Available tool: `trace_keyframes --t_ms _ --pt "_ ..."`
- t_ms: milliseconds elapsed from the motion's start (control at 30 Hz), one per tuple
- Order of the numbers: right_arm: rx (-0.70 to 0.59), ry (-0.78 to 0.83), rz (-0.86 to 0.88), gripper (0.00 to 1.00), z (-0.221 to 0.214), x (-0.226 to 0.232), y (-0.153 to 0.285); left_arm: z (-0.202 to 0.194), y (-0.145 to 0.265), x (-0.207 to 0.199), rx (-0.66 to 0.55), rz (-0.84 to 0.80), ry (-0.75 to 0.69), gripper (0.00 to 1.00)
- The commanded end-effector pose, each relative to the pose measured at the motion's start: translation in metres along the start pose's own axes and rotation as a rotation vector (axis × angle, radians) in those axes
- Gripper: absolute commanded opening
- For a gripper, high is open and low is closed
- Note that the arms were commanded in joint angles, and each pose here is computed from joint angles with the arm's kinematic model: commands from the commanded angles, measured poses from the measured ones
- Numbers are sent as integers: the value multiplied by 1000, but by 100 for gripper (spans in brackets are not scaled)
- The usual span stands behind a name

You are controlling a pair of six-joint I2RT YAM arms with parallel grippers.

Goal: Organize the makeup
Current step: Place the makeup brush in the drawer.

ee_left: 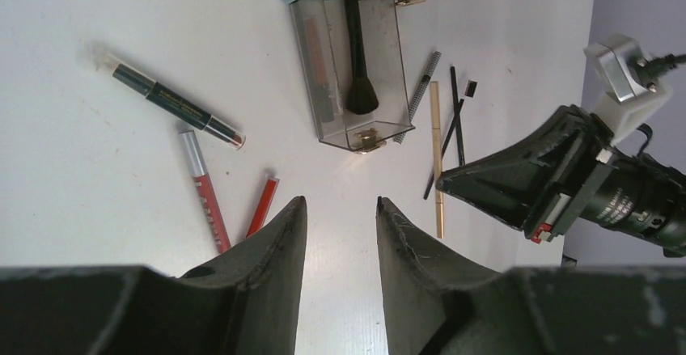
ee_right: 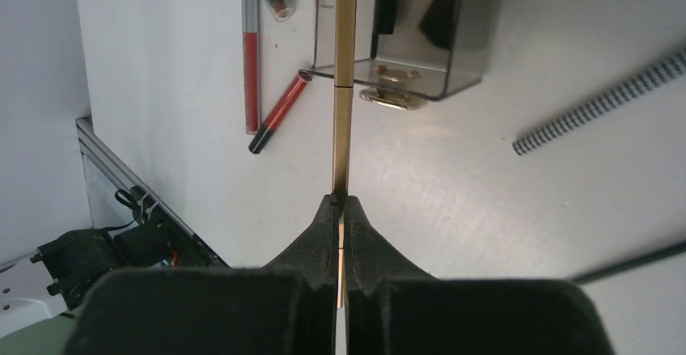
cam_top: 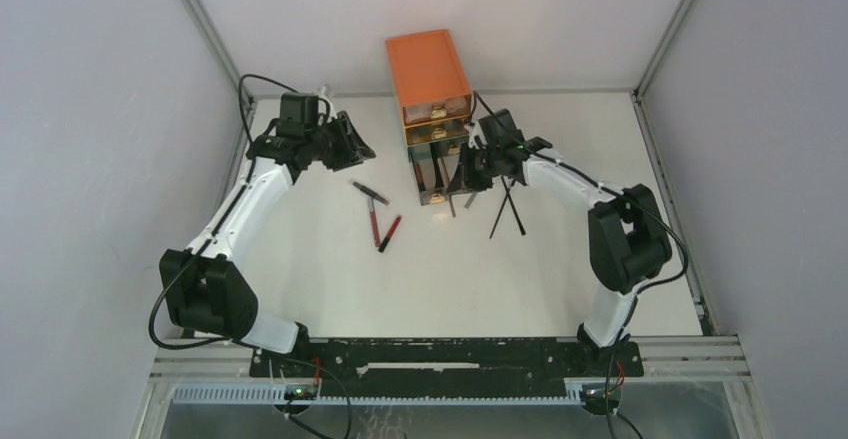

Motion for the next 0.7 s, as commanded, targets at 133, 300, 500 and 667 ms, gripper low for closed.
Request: trace_keyframes --t_ms 133,300,500,667 --pt "-2 -62 72 0 29 27 -24 2 18 5 -58 2 -24 41" --pt "17 -104 48 0 37 23 -42 1 22 8 -65 11 -22 41" --pt "22 -137 34 0 44 16 -58 -2 25 12 -64 25 -19 41" --pt "21 -152 32 0 50 14 -66 -2 25 13 -65 25 -13 41"
Point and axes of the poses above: each gripper's point midway between its finger pads, its own y axis back along the fingers, its own x axis along the line the jaws close on, z = x × y, the point moved 6 cm from there along y, back along the fingers, and after that the axes turned 8 degrees about -y, right-handed, at the moved point
